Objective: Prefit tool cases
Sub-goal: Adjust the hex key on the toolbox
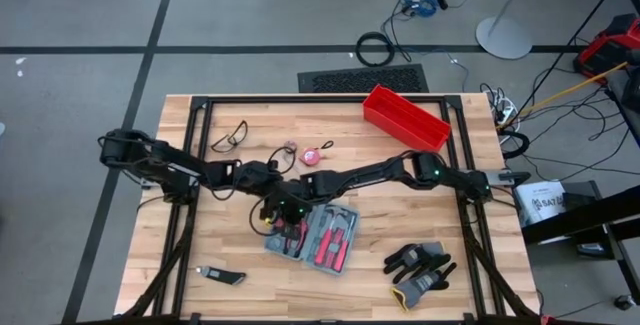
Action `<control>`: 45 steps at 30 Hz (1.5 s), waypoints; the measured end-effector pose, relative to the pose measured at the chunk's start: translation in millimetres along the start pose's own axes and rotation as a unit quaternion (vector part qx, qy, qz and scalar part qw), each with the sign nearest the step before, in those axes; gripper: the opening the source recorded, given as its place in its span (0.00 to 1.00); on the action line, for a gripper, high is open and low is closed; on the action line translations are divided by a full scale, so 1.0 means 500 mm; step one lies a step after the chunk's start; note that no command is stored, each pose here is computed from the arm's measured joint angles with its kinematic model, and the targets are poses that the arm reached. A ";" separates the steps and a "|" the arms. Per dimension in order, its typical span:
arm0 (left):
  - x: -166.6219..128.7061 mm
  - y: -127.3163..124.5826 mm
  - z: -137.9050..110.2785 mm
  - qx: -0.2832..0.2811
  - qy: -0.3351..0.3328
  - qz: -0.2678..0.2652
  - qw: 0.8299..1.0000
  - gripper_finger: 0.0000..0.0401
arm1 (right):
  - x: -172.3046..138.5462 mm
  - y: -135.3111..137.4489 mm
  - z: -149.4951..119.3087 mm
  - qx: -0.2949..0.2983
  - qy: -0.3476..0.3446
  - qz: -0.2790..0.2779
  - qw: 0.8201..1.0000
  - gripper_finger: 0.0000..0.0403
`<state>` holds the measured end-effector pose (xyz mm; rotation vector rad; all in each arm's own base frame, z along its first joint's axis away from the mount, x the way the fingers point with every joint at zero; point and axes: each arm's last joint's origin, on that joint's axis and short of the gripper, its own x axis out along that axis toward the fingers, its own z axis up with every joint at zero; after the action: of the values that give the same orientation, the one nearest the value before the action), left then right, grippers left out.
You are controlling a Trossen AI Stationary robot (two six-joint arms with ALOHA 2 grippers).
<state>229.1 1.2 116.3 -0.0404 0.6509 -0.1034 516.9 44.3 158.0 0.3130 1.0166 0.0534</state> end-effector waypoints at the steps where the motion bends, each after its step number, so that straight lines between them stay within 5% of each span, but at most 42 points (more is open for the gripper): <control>1: -0.005 0.000 0.006 0.002 -0.011 0.000 1.000 0.00 | -0.009 0.003 0.004 -0.004 -0.005 0.001 1.000 0.00; 9: -0.042 0.008 0.042 0.015 -0.068 0.018 0.997 0.00 | -0.056 0.025 0.004 -0.005 0.009 -0.014 1.000 0.00; 20: -0.126 0.053 0.057 0.043 -0.073 0.123 0.989 0.00 | -0.139 0.097 -0.110 0.034 0.229 -0.146 0.962 0.00; 25: -0.138 0.076 0.042 0.025 -0.037 0.149 0.988 0.00 | -0.197 0.156 -0.113 0.047 0.196 -0.130 0.971 0.00; 29: -0.140 0.084 0.037 0.025 -0.027 0.156 0.987 0.00 | -0.237 0.213 -0.079 0.060 0.084 -0.045 0.994 0.00; 36: -0.146 0.100 0.034 0.011 -0.027 0.177 0.984 0.00 | -0.117 0.269 -0.101 0.090 0.094 0.059 0.990 0.00; 45: -0.146 0.101 0.012 -0.001 0.028 0.173 0.985 0.00 | -0.018 0.270 -0.159 0.084 0.165 0.034 0.982 0.00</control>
<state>179.3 59.3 161.7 0.0750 0.7055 0.2315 458.5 190.0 164.9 0.5057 1.3432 0.0841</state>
